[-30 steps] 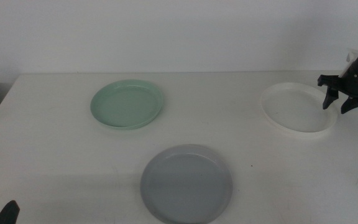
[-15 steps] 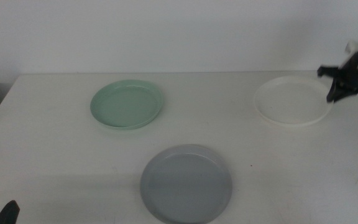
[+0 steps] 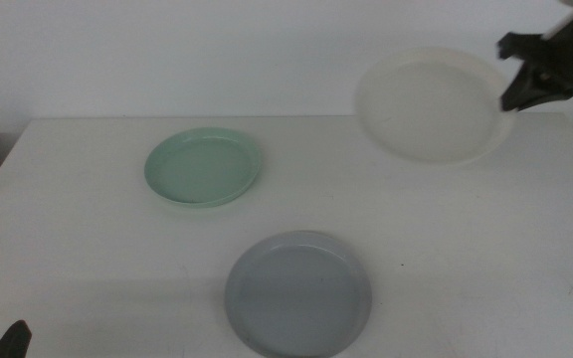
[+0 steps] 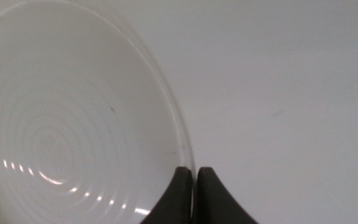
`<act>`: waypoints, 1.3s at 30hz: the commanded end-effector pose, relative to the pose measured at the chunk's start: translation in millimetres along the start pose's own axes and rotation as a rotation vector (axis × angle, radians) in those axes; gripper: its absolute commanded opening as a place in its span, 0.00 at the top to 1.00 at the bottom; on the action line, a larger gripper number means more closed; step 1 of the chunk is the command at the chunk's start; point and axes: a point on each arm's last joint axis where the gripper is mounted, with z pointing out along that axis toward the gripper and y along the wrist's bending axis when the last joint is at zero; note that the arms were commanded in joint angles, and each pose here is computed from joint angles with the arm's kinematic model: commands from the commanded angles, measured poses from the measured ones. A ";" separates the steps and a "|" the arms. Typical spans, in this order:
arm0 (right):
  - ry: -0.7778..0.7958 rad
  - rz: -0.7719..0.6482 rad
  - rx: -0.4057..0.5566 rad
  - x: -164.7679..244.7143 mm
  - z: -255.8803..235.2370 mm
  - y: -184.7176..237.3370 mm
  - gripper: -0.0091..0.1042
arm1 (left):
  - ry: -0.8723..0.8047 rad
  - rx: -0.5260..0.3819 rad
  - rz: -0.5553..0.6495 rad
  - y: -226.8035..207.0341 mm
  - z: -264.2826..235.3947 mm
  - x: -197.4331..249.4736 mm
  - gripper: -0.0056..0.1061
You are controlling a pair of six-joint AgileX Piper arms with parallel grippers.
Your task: Stack the three bowls on top of each other.
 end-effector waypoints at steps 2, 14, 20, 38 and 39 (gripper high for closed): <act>-0.077 -0.087 -0.066 23.0 -24.0 42.5 0.93 | -0.089 0.011 -0.022 -0.9 -1.7 -8.7 0.02; 0.068 -0.235 -0.134 125.4 67.5 117.7 0.93 | -0.089 0.011 -0.022 -0.9 -1.7 -8.7 0.02; 0.103 -0.240 -0.112 139.6 100.3 117.4 0.93 | -0.089 0.011 -0.022 -0.9 -1.7 -8.7 0.02; 0.166 -0.271 -0.084 141.2 122.4 112.1 0.63 | -0.089 0.011 -0.022 -0.9 -1.7 -8.7 0.02; 0.168 -0.276 -0.088 139.5 117.2 113.5 0.58 | -0.089 0.011 -0.022 -0.9 -1.7 -8.7 0.02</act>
